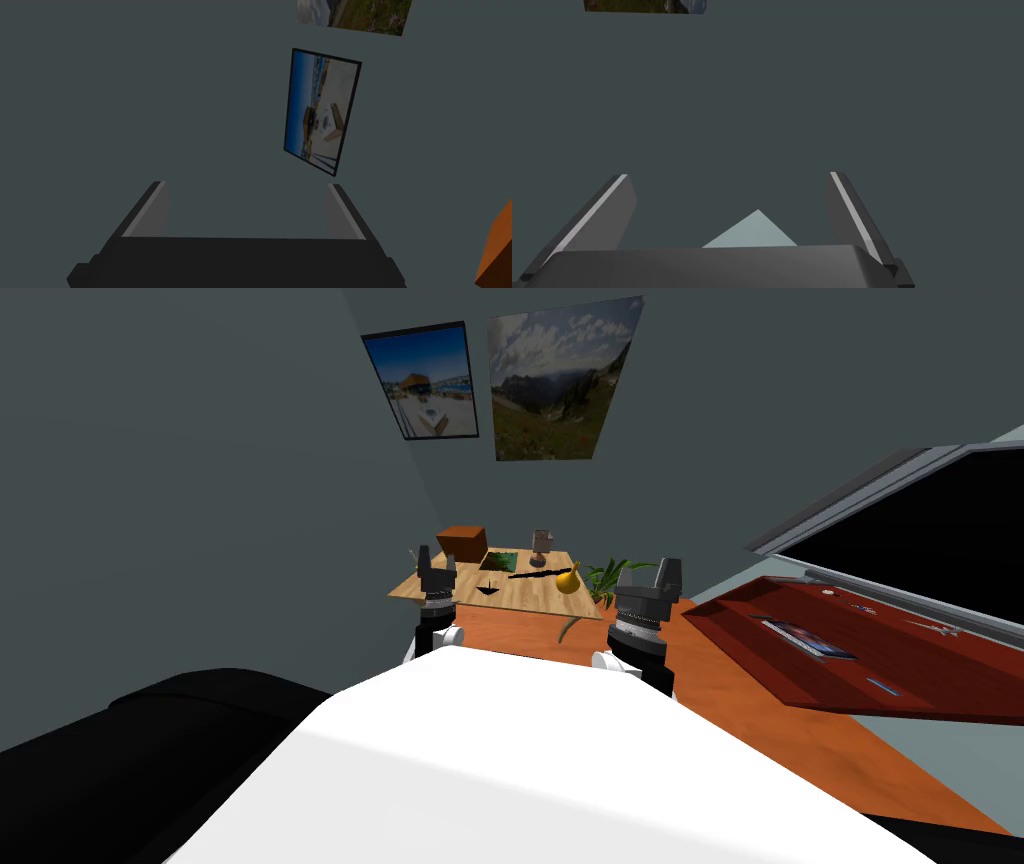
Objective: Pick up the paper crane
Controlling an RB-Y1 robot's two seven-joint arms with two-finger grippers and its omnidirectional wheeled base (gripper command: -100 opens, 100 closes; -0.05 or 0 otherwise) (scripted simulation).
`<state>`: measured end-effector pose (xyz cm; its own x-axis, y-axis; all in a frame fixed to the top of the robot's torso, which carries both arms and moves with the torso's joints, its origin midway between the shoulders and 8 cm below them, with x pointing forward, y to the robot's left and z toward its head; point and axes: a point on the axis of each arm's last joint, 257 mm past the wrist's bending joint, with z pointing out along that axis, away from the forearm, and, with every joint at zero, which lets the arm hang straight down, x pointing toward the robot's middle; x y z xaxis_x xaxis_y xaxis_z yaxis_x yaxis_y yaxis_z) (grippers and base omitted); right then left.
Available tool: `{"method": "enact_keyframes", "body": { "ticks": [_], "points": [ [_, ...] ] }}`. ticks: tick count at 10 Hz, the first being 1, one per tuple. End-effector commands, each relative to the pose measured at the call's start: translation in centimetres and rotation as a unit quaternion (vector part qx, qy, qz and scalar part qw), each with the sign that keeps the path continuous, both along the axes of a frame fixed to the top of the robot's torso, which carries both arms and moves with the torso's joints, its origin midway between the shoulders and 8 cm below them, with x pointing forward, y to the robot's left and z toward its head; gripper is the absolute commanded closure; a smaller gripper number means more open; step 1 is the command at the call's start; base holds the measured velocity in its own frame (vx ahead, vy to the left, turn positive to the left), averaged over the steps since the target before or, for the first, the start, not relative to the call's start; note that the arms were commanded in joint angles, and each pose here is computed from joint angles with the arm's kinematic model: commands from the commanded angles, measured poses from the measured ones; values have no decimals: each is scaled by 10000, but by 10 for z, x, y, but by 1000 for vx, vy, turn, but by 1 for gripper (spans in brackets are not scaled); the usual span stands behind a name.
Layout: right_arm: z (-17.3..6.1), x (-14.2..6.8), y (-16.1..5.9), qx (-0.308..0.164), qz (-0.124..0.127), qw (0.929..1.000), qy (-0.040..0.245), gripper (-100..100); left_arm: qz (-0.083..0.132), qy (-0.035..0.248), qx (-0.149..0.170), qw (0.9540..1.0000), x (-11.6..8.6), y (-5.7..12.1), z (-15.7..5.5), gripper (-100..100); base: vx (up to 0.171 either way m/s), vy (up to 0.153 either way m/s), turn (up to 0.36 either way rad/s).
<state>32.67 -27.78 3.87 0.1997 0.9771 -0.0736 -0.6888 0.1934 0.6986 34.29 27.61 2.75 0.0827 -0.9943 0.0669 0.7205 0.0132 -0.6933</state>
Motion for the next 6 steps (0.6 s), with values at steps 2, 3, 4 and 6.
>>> {"method": "enact_keyframes", "body": {
  "ticks": [2, 3, 4, 6],
  "points": [
    [0, 0, 0, 0, 0, 10000, 0, 0, -246, 283, 56, 9993, 18, -10, -13, -100, -33, 32, -1],
    [0, 0, 0, 0, 0, 10000, 0, 0, -325, 392, 55, 9987, 25, -14, -19, -100, -50, 41, -3],
    [0, 0, 0, 0, 0, 10000, 0, 0, -408, 514, 47, 9978, 32, -17, -25, -100, -48, 43, -2],
    [0, 0, 0, 0, 0, 10000, 0, 0, -581, 799, 10, 9951, 49, -25, -41, -100, -43, 46, -2]
  ]
}}
